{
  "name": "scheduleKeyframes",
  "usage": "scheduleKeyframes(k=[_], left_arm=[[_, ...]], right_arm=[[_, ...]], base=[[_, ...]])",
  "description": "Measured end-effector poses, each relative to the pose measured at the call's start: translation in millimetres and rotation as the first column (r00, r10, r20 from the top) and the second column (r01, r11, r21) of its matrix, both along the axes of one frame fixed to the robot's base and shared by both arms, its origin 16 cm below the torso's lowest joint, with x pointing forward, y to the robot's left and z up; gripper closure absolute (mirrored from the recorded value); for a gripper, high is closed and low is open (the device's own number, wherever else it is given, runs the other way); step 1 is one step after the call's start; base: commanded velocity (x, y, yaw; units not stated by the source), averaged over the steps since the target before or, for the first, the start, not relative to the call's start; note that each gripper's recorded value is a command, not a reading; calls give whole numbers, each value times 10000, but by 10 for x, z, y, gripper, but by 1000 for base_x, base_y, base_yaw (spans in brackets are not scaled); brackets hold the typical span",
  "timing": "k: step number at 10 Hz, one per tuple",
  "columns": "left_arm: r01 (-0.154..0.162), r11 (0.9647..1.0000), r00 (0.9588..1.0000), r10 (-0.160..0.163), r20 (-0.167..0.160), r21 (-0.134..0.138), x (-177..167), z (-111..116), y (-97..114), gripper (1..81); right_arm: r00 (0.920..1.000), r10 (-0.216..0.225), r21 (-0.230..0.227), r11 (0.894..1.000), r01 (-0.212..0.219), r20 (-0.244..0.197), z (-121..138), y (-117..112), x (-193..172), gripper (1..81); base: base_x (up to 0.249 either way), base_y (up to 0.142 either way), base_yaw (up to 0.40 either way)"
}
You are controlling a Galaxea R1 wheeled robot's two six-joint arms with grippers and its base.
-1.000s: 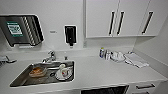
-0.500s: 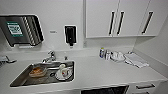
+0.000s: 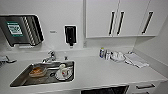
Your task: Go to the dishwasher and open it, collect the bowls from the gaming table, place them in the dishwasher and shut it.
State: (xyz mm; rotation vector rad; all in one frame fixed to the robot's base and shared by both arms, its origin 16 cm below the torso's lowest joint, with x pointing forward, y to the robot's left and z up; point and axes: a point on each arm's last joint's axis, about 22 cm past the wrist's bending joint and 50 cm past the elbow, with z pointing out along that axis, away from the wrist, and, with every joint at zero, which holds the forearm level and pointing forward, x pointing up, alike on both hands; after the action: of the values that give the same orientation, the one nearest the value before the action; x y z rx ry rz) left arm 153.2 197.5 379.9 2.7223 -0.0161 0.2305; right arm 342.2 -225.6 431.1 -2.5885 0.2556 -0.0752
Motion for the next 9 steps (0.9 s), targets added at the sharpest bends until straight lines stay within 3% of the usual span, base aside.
scheduleKeyframes(k=[1,2,3,4,6,9], left_arm=[[6,10000,10000,-6,-10,11,-5,-1,5,10],[-1,10000,10000,1,0,30,0,-3,14,10],[-3,10000,10000,3,3,66,1,-6,35,10],[-1,10000,10000,1,1,98,3,-10,50,10],[-3,9999,10000,3,21,100,7,-9,57,10],[-19,9998,10000,19,12,191,6,-14,129,10]], right_arm=[[10000,-23,423,9991,25,-51,85,39,89,10],[9980,-514,1050,9930,549,-357,159,84,87,10],[9961,-734,1535,9849,802,-495,245,83,125,10],[9892,-1397,1794,9730,1453,-436,344,28,352,10],[9922,-1229,2012,9716,1248,-221,455,41,535,10],[9923,-1156,2395,9631,1230,-445,585,152,686,10]], base=[[0,0,0],[0,0,0],[0,0,0],[0,0,0],[0,0,0],[0,0,0]])
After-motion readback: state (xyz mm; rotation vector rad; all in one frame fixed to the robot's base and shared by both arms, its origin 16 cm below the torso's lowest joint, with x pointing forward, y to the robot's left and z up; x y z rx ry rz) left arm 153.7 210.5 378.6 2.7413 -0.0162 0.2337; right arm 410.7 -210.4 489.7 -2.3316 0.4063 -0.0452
